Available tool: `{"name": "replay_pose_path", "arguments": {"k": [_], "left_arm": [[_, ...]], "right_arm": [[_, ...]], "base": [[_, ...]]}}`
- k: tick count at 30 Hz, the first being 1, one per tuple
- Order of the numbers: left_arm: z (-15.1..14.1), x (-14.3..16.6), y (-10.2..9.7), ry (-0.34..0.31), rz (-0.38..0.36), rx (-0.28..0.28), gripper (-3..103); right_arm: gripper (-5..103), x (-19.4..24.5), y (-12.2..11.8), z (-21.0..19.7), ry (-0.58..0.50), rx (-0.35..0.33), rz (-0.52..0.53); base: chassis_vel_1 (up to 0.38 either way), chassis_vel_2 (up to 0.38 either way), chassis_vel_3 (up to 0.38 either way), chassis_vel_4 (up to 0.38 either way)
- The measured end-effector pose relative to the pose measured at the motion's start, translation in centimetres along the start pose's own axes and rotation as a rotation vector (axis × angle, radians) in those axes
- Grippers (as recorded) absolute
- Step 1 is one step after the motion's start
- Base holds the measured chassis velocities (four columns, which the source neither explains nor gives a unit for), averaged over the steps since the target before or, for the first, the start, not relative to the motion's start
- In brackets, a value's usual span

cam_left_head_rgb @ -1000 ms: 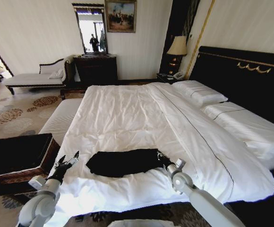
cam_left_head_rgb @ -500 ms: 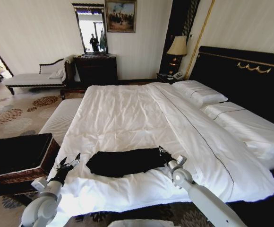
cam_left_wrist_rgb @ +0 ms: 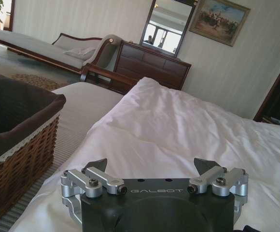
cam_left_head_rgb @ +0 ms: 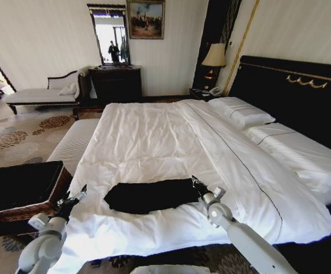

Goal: Fold the clothes on the bed and place them into the basket.

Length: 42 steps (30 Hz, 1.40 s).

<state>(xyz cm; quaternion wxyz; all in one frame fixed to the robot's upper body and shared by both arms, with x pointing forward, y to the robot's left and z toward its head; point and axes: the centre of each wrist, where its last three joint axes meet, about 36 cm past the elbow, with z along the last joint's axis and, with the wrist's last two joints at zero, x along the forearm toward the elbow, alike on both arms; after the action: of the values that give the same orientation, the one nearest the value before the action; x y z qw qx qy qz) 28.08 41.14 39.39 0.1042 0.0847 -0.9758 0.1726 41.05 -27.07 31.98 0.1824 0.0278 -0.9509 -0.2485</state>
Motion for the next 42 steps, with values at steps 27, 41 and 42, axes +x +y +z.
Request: {"name": "replay_pose_path", "arguments": {"k": [27,41,42], "left_arm": [[0.7,-0.1,-0.8,0.013,0.025,-0.005,100],[1.8,-0.3,-1.2,0.031,0.036,-0.011,100],[1.9,-0.4,-1.2,0.034,0.035,-0.013,100]], "right_arm": [[1,-0.6,0.2,0.8,0.005,-0.005,-0.019],[0,-1.7,0.0,0.4,-0.062,-0.06,-0.005],[0,-1.7,-0.2,0.4,-0.066,-0.062,0.001]], "base": [[0.0,0.0,0.0,0.0],[0.0,0.0,0.0,0.0],[0.0,0.0,0.0,0.0]]}}
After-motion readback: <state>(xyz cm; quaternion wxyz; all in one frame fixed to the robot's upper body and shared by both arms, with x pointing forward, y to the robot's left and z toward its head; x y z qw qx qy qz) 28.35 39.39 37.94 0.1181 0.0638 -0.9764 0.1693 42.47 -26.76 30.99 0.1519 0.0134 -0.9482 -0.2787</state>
